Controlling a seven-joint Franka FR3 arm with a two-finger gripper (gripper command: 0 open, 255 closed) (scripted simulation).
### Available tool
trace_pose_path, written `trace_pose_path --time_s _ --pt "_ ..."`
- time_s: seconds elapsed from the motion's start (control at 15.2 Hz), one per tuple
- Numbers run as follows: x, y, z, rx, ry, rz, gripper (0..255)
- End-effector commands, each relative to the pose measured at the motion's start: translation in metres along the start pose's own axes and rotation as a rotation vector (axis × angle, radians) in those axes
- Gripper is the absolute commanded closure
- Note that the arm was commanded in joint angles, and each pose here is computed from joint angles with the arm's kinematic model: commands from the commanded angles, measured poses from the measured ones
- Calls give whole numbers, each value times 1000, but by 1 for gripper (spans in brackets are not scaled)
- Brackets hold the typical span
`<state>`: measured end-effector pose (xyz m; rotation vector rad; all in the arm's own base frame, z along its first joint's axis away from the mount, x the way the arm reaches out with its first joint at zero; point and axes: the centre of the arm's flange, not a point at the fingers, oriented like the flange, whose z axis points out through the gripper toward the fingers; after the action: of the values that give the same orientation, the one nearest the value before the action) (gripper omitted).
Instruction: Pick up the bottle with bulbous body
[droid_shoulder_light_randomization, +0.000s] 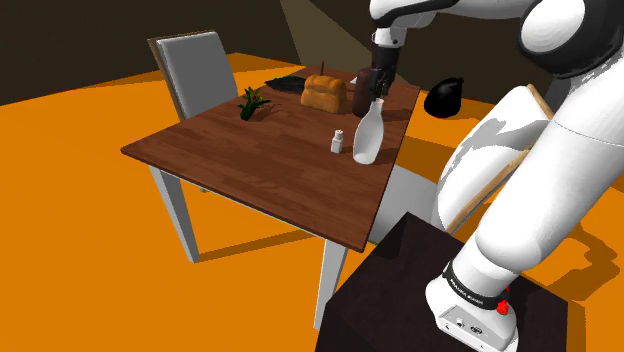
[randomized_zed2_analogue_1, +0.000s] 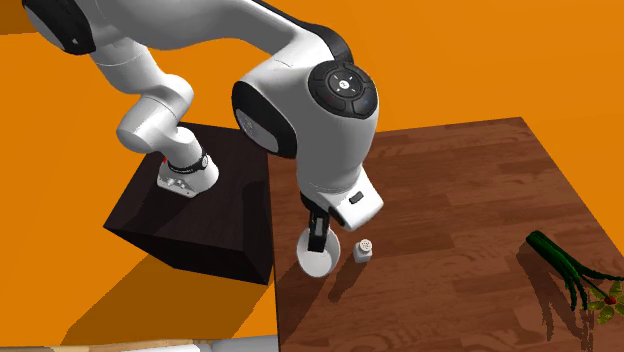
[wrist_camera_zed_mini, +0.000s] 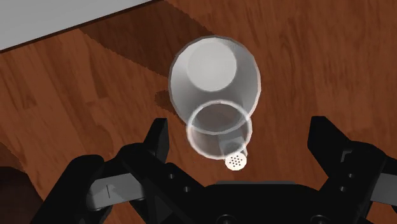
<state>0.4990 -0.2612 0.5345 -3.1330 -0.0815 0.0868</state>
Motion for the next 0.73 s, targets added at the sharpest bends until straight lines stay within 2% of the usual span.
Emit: trace_pose_path --time_s 0.0,0.53,0.59,0.66 --pt "8 10 9 -3 3 -2 0" --pt "10 11 44 -3 3 -2 0" --pt "10 11 43 -3 3 -2 255" --pt "10 11 43 -3 3 -2 255"
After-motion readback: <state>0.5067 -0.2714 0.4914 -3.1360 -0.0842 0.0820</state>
